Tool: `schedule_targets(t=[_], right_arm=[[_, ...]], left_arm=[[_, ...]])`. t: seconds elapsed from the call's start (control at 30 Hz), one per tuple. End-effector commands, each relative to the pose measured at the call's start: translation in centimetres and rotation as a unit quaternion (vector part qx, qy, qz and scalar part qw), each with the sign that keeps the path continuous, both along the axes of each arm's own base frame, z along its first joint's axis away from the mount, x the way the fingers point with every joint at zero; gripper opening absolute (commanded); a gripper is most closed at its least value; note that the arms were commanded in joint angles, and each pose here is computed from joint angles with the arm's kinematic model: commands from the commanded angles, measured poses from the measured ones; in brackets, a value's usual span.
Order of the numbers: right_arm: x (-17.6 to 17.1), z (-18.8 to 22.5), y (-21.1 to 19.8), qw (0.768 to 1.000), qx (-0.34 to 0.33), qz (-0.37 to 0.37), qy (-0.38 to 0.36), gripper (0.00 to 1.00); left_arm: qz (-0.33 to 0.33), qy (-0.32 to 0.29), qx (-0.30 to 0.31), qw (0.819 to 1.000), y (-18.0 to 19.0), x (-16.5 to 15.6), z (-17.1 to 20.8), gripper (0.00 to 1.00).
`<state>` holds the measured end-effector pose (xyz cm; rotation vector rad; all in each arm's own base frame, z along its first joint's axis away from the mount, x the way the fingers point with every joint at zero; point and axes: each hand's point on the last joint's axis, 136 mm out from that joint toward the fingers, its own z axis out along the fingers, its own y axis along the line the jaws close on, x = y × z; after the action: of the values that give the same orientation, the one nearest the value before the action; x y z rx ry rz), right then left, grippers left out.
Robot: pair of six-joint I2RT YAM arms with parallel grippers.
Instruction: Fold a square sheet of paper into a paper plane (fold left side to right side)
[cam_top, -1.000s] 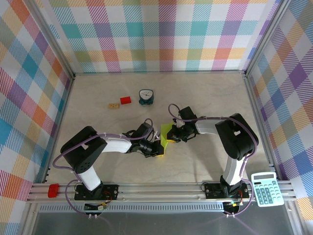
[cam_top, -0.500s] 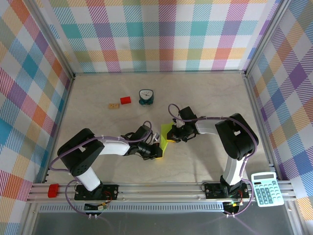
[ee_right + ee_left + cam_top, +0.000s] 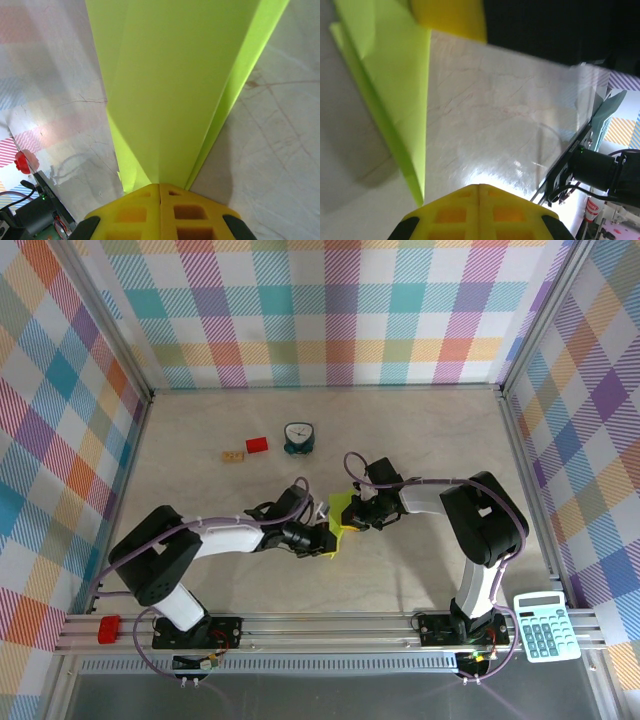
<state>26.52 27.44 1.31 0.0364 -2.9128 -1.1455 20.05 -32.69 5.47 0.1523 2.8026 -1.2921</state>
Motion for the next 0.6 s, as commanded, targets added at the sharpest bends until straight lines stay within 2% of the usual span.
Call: schedule_targets(t=[0.0, 0.23, 0.57], right_arm=[[-2.4, -5.1, -3.6, 0.992, -0.112, -0.015, 0.053, 0.0], [-2.4, -5.1, -3.5, 0.992, -0.111, -0.013, 0.052, 0.0], [-2.5, -5.3, -3.9, 0.991, -0.124, -0.009, 0.055, 0.0]], left_arm=[[-0.019, 0.005, 0.006, 1.0, -0.7, 0.5, -0.4, 0.0], [-0.024, 0.002, 0.025, 0.999, -1.2, 1.4, -1.5, 0.0], [-0.009, 0.014, 0.071, 0.997, 1.0, 0.8, -4.1, 0.0]])
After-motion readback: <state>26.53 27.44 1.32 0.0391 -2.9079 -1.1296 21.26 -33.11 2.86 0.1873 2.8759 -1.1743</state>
